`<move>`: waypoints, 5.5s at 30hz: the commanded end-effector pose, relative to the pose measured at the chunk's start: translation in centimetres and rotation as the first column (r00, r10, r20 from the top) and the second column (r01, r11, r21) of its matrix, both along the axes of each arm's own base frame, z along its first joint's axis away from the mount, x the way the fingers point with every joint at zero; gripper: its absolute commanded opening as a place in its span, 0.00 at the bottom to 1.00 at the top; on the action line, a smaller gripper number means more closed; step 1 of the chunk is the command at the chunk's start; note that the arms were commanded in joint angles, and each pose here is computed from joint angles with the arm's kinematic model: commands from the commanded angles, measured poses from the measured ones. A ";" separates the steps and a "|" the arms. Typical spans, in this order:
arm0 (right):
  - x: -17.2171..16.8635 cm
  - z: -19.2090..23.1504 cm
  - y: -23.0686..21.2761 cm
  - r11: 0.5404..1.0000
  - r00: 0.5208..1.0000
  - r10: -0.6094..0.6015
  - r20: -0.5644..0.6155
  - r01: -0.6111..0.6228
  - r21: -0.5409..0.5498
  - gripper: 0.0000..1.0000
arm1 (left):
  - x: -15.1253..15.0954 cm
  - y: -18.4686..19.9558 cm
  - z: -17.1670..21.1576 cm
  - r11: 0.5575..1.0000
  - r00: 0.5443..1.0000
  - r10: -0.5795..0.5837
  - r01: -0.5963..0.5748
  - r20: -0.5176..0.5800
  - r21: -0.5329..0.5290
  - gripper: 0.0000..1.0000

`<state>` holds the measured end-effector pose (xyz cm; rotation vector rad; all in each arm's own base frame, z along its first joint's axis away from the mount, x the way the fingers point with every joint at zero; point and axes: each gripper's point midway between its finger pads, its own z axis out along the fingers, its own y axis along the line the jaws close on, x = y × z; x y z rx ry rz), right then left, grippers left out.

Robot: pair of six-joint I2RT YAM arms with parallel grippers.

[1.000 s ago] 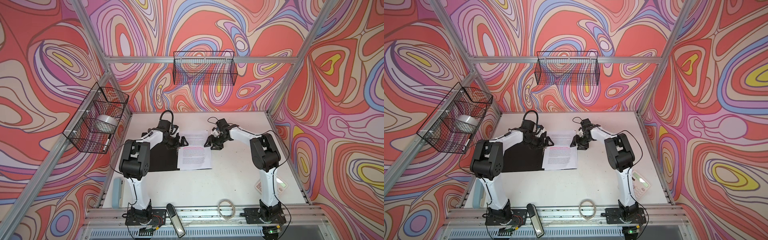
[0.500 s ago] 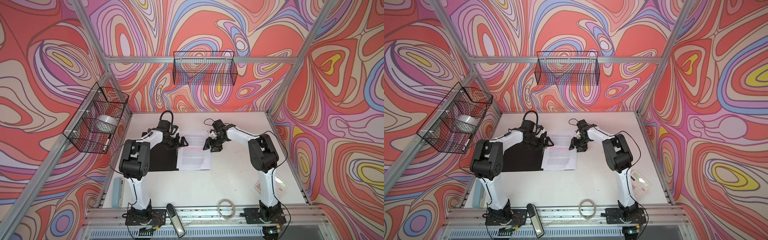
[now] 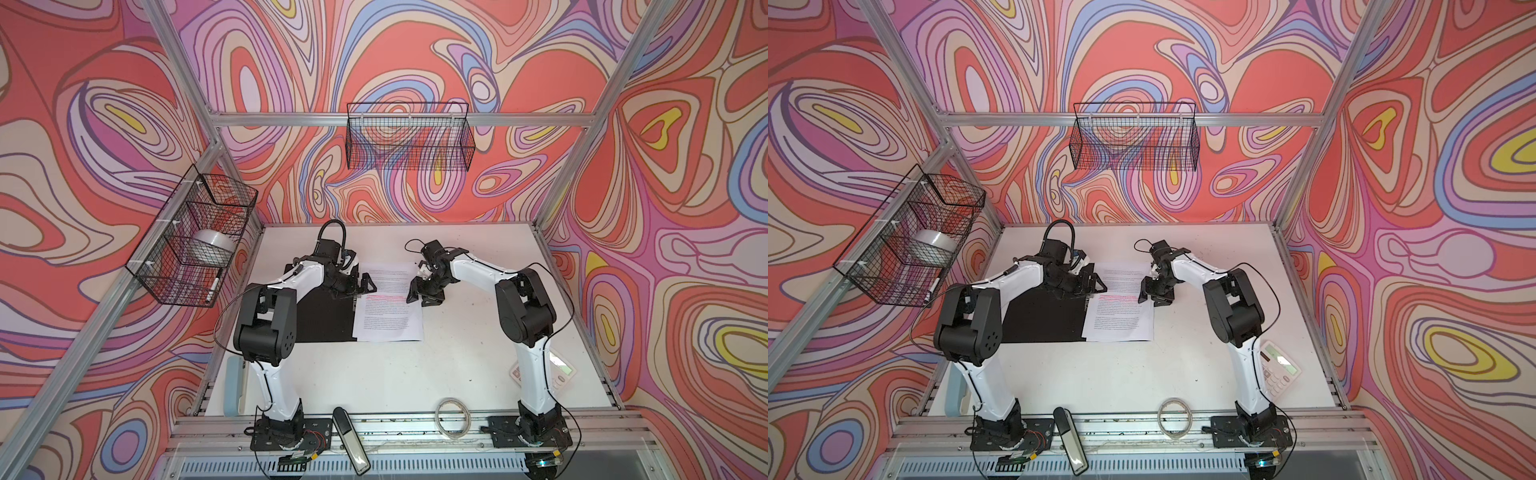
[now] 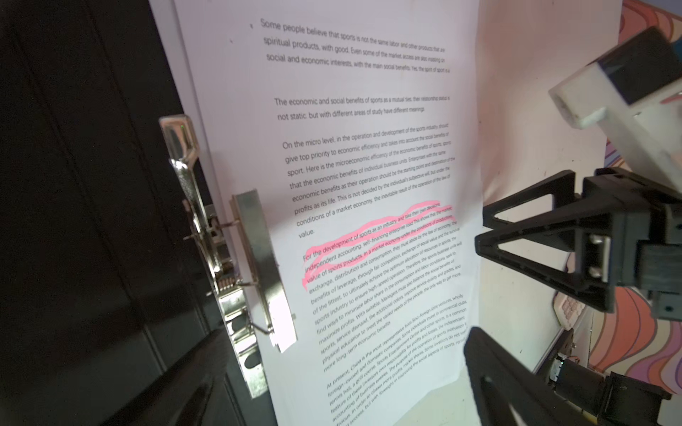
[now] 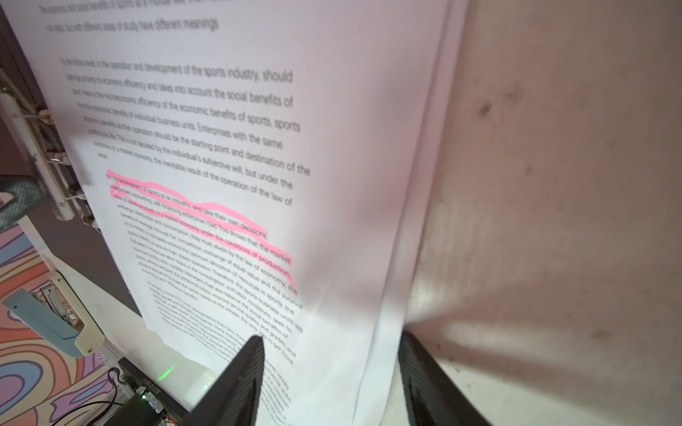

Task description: Put the files into the folder

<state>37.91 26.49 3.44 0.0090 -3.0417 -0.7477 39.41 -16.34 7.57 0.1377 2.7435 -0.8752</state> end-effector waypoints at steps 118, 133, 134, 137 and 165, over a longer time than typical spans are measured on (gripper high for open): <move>15.0 4.2 -1.0 0.991 0.913 -0.002 0.409 0.057 -0.123 0.68 | 2.5 2.2 -2.4 0.999 0.998 0.033 -0.033 -0.061 0.004 1.00; 15.8 1.0 -0.4 0.993 0.929 -0.019 0.369 0.059 -0.098 0.69 | 2.2 1.5 -3.1 0.999 0.993 0.004 -0.008 -0.116 -0.036 1.00; 15.8 0.9 -0.5 0.993 0.930 -0.020 0.368 0.061 -0.101 0.68 | 2.1 1.4 -3.1 0.999 0.993 0.003 -0.008 -0.118 -0.038 1.00; 15.7 0.5 -0.5 0.993 0.932 -0.018 0.363 0.058 -0.099 0.69 | 2.2 1.4 -3.0 0.999 0.993 0.002 -0.007 -0.115 -0.044 1.00; 16.6 3.3 0.2 0.997 0.901 -0.024 0.434 0.051 -0.051 0.69 | 2.1 0.5 -2.7 0.996 0.991 -0.036 0.024 -0.128 -0.088 1.00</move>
